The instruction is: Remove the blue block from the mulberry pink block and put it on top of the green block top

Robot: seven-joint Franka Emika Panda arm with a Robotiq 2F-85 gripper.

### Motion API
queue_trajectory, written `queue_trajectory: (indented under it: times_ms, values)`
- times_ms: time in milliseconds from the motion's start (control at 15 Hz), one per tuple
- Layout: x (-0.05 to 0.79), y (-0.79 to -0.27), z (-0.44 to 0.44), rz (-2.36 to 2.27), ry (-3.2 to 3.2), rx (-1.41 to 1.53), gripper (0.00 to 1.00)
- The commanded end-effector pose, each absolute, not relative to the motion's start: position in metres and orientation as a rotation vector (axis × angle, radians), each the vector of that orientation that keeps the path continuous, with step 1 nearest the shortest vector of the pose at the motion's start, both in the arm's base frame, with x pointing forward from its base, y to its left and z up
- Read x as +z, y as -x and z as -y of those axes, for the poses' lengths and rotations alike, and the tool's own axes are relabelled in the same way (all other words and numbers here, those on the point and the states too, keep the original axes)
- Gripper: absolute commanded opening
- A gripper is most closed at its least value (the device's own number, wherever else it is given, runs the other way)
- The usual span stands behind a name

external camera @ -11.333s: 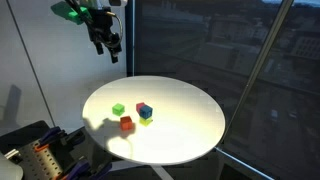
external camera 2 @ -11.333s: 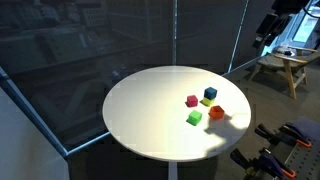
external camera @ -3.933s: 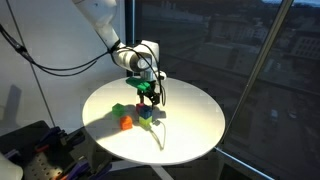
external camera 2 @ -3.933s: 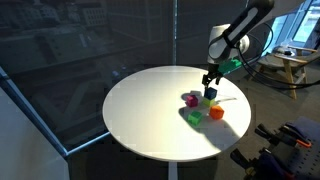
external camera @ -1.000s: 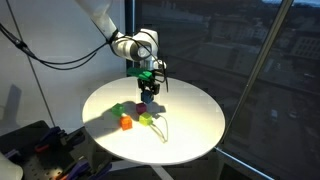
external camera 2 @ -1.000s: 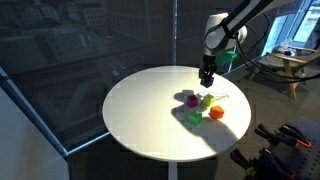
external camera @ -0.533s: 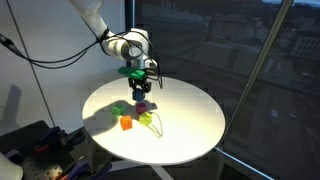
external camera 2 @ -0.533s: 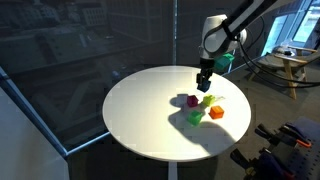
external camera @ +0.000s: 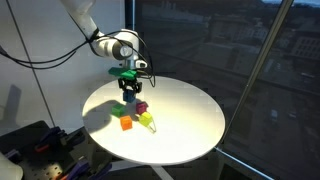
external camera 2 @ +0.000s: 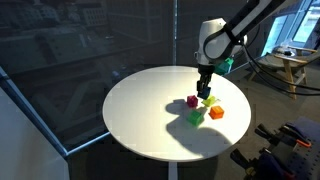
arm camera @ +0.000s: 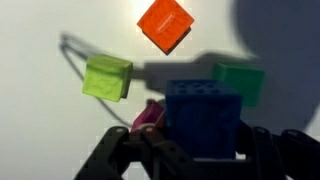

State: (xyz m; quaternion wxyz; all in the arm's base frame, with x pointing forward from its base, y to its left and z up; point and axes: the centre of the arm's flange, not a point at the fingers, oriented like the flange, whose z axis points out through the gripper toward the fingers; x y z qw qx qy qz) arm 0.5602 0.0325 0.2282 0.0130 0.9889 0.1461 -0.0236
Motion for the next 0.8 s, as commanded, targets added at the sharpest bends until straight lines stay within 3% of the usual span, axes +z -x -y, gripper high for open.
queue_trajectory:
  times_ms: [0,733]
  values:
    - [0.237,-0.541,-0.045,-0.574,-3.028,-0.115,0.27]
    - [0.208,-0.536,-0.082,-0.757,-2.968,-0.179,0.27]
